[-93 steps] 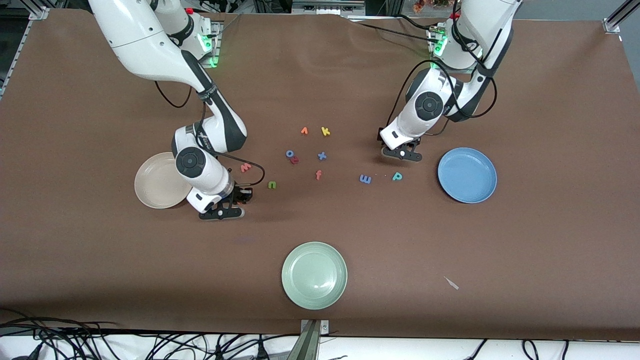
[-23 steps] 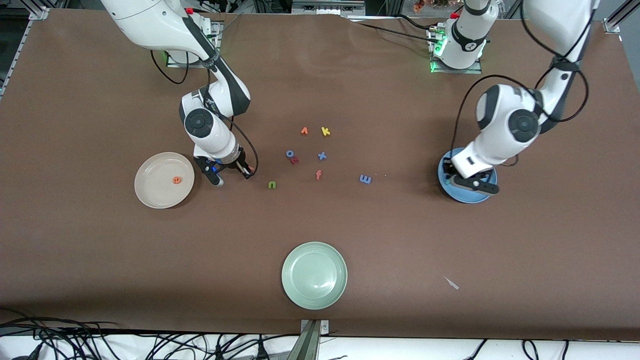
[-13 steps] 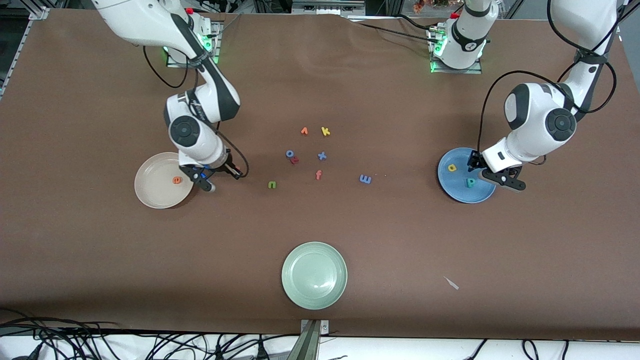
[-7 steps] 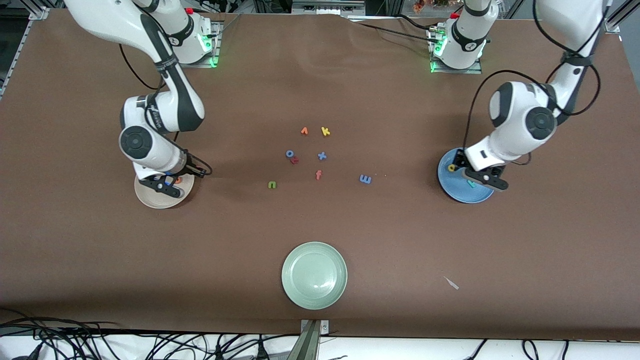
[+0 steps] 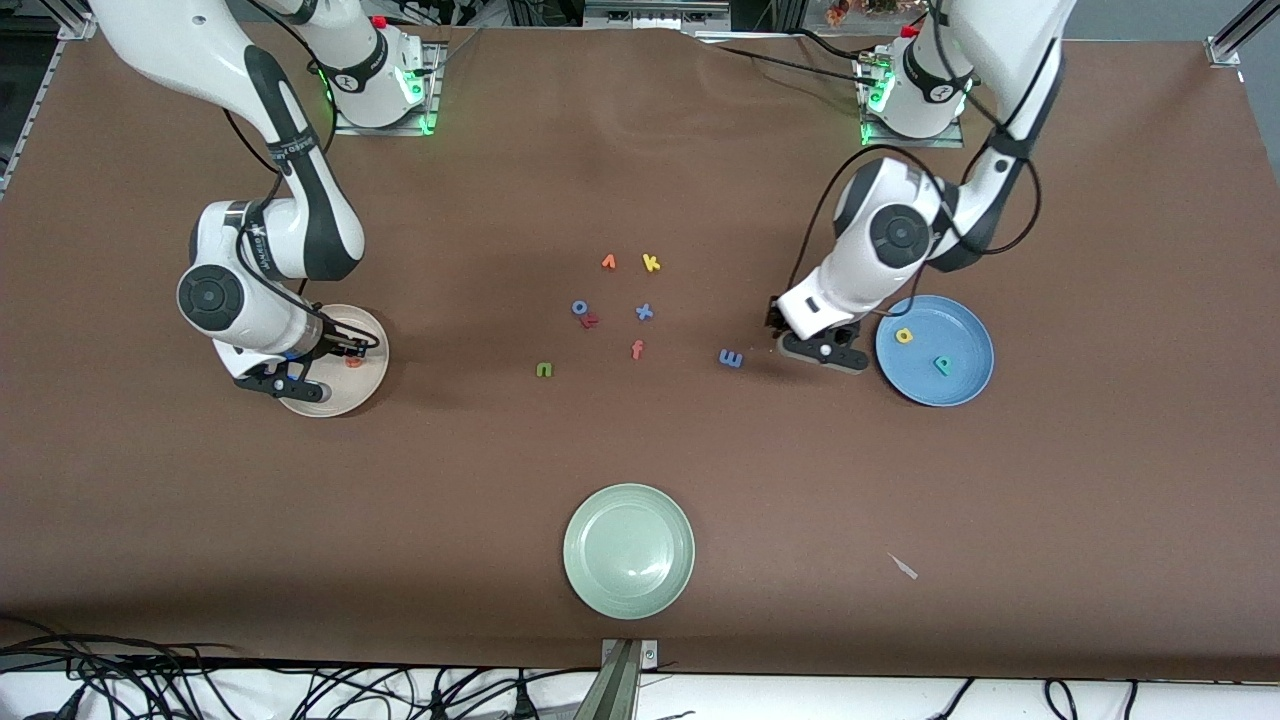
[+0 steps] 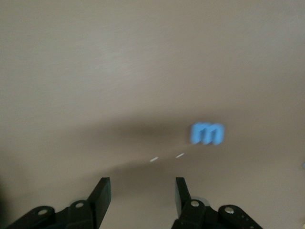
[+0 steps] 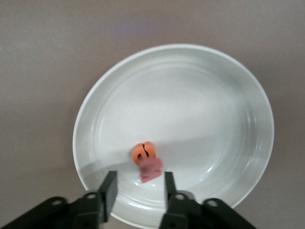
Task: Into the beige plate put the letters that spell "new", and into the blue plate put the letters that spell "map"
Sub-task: 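Grasp the green u with the right gripper while the left gripper grasps the blue m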
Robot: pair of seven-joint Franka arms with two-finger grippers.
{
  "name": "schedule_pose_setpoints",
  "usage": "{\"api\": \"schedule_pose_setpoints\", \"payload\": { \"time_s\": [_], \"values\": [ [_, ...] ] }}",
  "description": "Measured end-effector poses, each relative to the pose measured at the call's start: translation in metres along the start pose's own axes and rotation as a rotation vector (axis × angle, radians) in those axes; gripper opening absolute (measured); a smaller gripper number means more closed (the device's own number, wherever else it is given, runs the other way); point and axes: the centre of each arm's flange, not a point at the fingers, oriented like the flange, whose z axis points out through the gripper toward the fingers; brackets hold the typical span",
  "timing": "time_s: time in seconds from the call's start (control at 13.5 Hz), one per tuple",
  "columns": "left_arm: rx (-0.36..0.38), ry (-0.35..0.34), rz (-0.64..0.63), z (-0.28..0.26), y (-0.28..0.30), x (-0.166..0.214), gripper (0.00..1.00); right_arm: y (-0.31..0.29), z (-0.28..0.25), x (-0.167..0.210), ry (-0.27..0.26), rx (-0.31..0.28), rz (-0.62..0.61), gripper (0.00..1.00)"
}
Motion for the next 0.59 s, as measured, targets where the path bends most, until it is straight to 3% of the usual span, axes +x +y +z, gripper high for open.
{"api": "schedule_pose_setpoints", "payload": {
  "time_s": [0.3,0.59],
  "values": [
    [-0.074,0.015,-0.063,0.036,0.039,0.013,0.73,-0.023,-0.016,0.004,0.031,0.020,0.018,0.97],
    [-0.071,0.021,-0.065,0.051,0.043,0.013,0.77,-0.092,-0.035,-0.010,0.056,0.066,0.057,1.00]
  ]
}}
